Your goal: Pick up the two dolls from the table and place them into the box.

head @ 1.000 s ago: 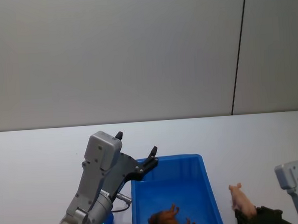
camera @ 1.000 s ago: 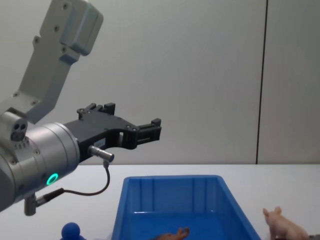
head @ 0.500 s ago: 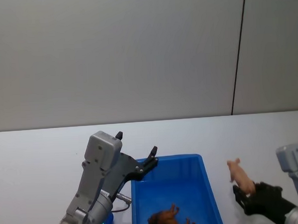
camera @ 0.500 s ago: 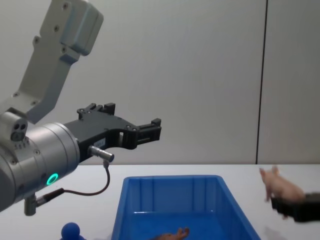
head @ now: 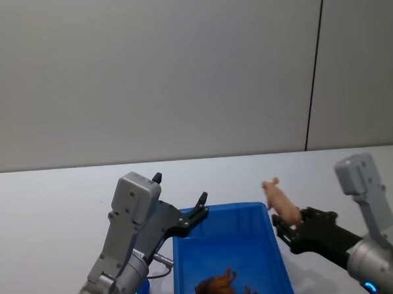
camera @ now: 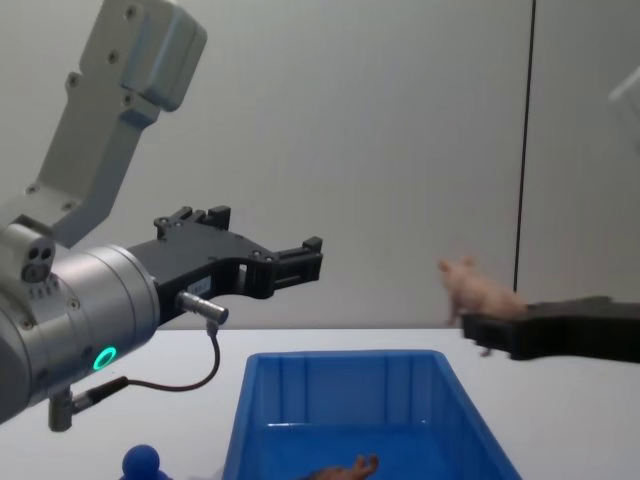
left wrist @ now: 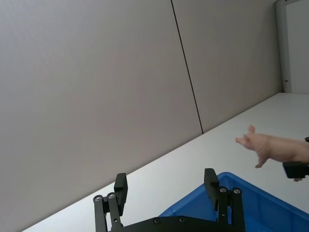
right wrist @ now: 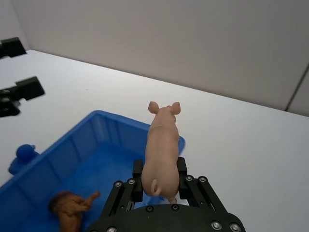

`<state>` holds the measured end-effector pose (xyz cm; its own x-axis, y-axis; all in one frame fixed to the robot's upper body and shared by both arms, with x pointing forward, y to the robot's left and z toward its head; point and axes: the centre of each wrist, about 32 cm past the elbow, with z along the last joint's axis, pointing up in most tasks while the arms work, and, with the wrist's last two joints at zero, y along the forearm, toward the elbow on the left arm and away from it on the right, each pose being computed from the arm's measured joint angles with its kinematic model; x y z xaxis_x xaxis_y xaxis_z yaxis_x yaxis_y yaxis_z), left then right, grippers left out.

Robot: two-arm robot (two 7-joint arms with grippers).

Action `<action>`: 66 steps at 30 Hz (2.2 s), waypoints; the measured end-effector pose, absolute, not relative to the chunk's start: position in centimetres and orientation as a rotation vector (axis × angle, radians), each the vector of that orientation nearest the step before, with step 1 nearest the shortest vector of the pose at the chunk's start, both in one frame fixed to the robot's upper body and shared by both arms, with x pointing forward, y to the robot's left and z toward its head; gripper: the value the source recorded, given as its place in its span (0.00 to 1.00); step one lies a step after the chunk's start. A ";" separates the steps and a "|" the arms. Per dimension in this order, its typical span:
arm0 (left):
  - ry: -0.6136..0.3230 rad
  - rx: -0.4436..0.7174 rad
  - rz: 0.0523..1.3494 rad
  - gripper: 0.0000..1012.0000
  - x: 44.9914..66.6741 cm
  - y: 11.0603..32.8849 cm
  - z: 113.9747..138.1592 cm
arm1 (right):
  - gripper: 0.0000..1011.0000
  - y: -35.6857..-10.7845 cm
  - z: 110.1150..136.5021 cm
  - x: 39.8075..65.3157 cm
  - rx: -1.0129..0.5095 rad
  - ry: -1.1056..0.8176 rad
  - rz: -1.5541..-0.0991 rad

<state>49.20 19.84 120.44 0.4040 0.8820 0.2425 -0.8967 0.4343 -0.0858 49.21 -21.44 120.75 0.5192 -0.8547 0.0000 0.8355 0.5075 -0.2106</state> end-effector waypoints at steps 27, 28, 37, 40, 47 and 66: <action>-0.268 0.061 1.124 0.99 49.2 19.8 120.4 | 0.92 -18.8 120.5 52.2 -0.199 0.153 -0.877; -0.268 0.061 1.124 0.99 49.2 19.8 120.4 | 0.94 -18.9 120.5 52.1 -0.199 0.149 -0.882; -0.268 0.061 1.124 0.99 49.2 19.8 120.4 | 0.99 -21.7 120.4 50.8 -0.195 0.107 -0.959; -0.268 0.061 1.124 0.99 49.2 19.8 120.4 | 0.99 -22.6 120.3 50.2 -0.193 0.097 -0.981; -0.268 0.061 1.124 0.99 49.2 19.8 120.4 | 0.99 -24.2 120.1 49.2 -0.190 0.080 -1.017; -0.288 0.113 1.173 0.99 48.2 21.8 120.4 | 0.99 -25.8 120.0 48.0 -0.188 0.060 -1.052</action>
<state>48.16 21.80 120.42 0.3553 0.8916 0.2809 -0.9203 0.3863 -0.0622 48.00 -25.83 120.05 0.4960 -0.8673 0.0406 0.8571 0.4816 -0.1830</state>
